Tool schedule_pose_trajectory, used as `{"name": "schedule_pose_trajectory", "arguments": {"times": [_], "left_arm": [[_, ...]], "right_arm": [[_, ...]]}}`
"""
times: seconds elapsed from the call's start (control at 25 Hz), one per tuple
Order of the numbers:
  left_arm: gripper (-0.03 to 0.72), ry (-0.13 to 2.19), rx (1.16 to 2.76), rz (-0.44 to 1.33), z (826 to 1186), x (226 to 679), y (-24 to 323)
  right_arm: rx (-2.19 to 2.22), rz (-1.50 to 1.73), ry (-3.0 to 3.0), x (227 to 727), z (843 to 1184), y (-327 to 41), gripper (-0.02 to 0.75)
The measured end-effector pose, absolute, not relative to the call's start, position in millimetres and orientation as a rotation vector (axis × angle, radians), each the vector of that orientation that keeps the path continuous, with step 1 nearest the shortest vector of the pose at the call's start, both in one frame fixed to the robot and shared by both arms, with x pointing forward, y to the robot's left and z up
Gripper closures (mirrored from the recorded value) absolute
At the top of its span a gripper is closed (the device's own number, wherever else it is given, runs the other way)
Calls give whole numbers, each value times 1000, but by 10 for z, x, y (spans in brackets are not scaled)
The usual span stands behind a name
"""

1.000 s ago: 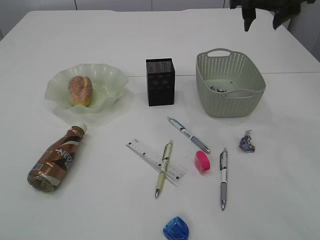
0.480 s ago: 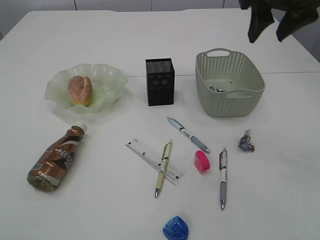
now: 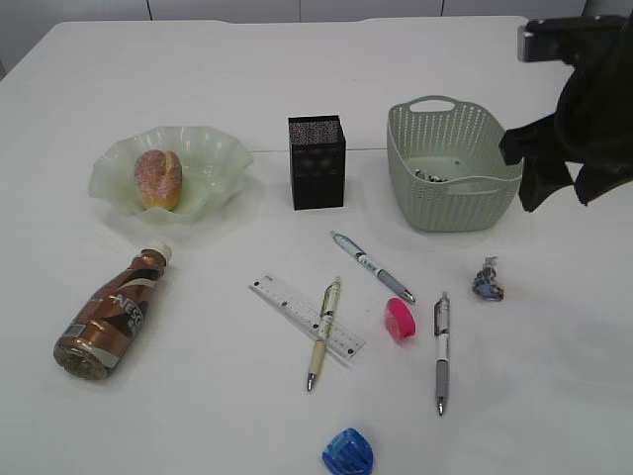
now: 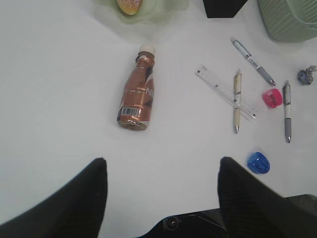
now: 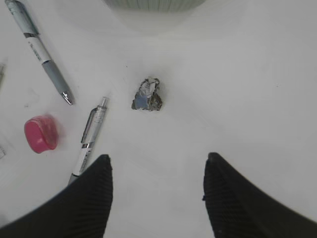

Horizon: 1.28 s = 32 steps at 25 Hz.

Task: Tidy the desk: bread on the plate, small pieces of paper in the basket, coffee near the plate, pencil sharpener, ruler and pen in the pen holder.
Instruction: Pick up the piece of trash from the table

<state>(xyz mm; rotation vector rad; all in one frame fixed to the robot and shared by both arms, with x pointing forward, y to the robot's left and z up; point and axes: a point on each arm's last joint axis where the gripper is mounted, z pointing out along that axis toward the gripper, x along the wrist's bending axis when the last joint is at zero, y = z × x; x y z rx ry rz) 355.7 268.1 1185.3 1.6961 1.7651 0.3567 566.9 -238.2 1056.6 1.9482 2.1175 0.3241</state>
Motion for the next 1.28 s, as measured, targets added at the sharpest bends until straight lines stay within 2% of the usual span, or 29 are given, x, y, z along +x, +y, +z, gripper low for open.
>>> {"name": "schedule_pose_trajectory", "arguments": {"times": [0.32, 0.72, 1.28], "left_arm": [[182, 1759, 1690, 330, 11856, 3553, 2663], [182, 1752, 1685, 307, 11858, 3549, 2646], [182, 1746, 1681, 288, 11860, 3545, 2632]], "right_arm": [[1993, 277, 2142, 5958, 9982, -2312, 281], [2023, 254, 2161, 6135, 9525, -2262, 282], [2015, 249, 2170, 6258, 9143, -2237, 315]]}}
